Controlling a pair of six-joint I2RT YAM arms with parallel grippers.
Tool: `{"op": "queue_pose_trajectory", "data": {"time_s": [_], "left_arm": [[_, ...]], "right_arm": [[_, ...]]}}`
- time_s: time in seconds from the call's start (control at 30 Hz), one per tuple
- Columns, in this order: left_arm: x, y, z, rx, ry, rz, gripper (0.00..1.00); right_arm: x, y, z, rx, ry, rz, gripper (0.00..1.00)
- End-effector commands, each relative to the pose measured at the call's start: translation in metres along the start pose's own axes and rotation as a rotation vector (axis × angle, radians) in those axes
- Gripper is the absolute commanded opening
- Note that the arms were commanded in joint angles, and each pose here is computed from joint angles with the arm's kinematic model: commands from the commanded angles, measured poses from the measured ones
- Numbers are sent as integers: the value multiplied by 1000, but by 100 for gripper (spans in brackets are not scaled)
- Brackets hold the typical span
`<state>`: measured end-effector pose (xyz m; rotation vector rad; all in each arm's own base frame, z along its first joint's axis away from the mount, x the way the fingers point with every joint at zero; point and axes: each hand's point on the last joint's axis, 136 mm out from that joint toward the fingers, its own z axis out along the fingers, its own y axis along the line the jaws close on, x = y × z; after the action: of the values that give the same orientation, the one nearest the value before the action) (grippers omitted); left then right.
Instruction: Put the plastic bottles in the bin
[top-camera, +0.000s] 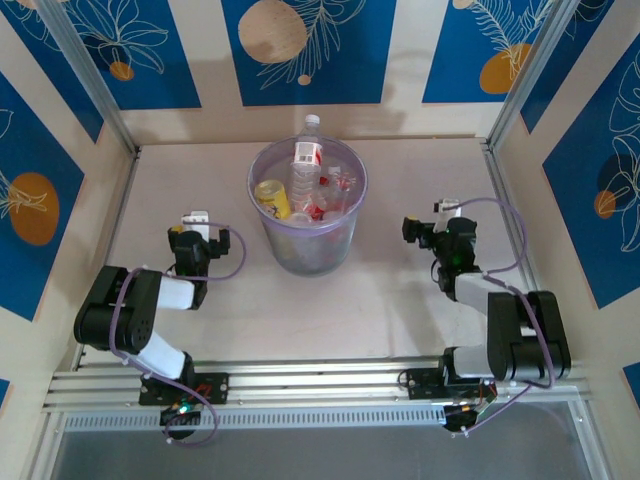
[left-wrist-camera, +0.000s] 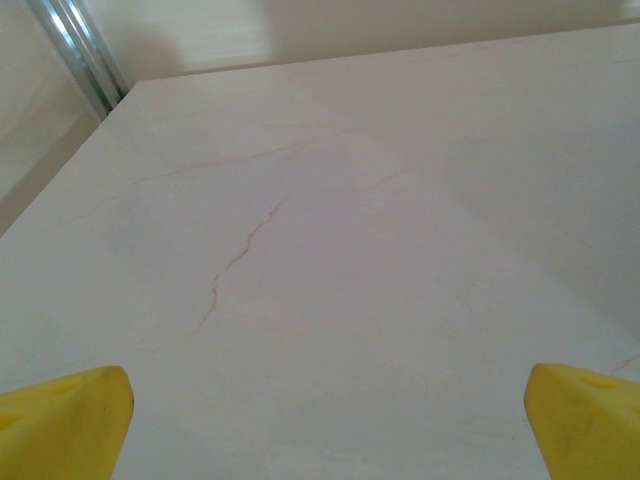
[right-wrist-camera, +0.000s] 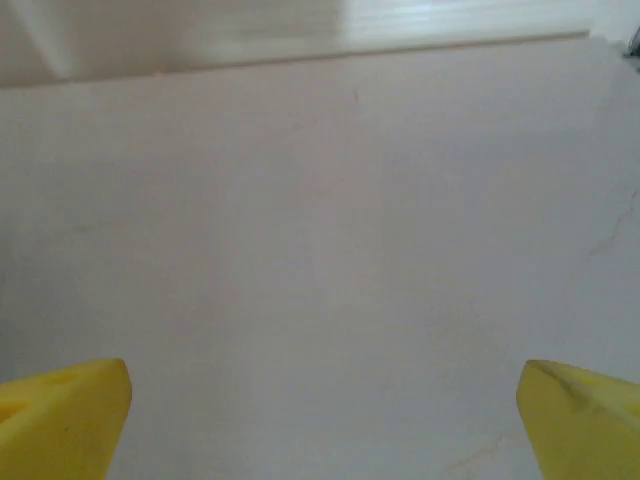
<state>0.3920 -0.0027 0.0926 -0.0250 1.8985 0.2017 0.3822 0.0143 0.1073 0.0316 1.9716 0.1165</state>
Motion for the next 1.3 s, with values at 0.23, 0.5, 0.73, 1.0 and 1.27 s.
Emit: {"op": "queue_pose_trajectory", "data": {"time_s": [0.23, 0.5, 0.73, 1.0, 1.27], "left_arm": [[-3, 3, 0, 2, -24, -7, 100], [-3, 3, 0, 2, -24, -7, 100], [-3, 3, 0, 1, -24, -8, 100], [-3, 3, 0, 1, -23, -7, 100], [-3, 3, 0, 1, -24, -7, 100]], "right_arm": [[8, 0, 9, -3, -78, 12, 99], [6, -3, 17, -3, -39, 27, 99], [7, 1, 16, -7, -44, 12, 99], [7, 1, 17, -28, -32, 24, 99], [7, 2, 19, -17, -28, 6, 99]]}}
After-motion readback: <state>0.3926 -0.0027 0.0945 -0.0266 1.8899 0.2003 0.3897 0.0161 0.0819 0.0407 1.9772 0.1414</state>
